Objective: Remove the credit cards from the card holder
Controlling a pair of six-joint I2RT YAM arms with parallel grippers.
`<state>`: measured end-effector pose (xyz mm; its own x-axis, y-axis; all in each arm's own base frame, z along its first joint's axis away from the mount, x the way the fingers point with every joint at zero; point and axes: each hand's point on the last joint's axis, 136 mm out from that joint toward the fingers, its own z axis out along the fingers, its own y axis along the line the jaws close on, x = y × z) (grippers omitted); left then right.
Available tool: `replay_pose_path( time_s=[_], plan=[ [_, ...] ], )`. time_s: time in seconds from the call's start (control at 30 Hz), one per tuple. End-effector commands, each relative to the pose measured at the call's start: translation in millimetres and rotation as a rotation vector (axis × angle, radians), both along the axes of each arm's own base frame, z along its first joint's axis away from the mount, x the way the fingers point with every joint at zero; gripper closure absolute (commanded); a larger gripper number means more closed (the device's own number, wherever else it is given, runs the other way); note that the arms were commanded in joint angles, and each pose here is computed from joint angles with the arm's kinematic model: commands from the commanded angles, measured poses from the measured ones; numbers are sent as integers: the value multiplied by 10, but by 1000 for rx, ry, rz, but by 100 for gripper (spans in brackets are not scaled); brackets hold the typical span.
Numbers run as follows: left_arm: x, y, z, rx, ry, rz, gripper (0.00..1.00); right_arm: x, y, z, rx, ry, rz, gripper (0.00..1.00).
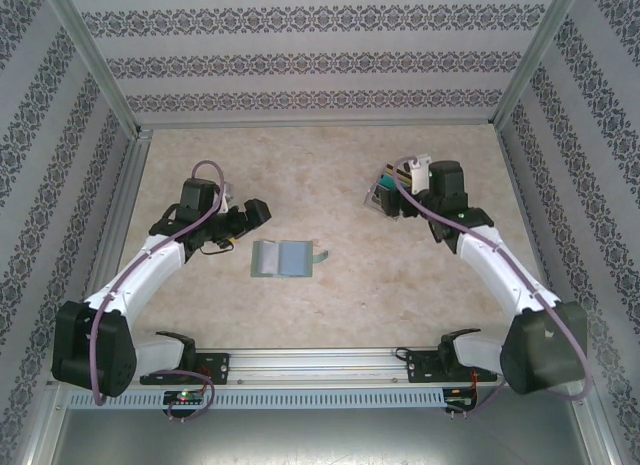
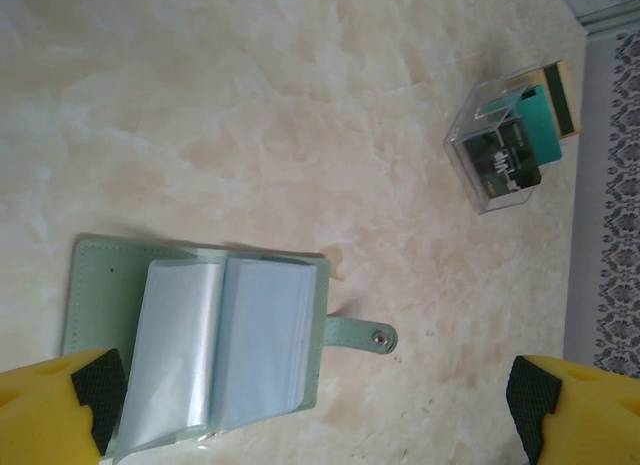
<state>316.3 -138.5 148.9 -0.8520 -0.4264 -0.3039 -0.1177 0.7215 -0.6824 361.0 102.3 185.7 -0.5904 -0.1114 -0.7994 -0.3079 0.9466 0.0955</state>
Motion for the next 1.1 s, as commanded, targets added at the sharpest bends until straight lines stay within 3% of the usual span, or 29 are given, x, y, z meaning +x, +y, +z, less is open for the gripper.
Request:
replay_pose_path(
  time_s=[0.0,0.1,0.2,0.37,0.53,0.77,1.07],
  plan=[
    [-77,28,-91,14,55,-22,1,-183,206,23,122,4,-11,2],
    [-129,20,-185,10,90,-25,7,-358,479,-52,168,44,19,2],
    [-178,49,-291,11,117,-2,24,-496,824,-124,201,88,59,2],
    [-253,138,-532,53,193,38,72,-655,1488,-270,288,177,122,2],
    [-273,239,-781,97,270,86,100,-748,2093,-463,370,301,172,2],
    [-409,316,-1167,121,382,120,100,-779,2627,-766,471,429,191,2],
    [-524,320,-1387,120,452,125,100,-826,2787,-1160,515,560,168,2]
  ],
)
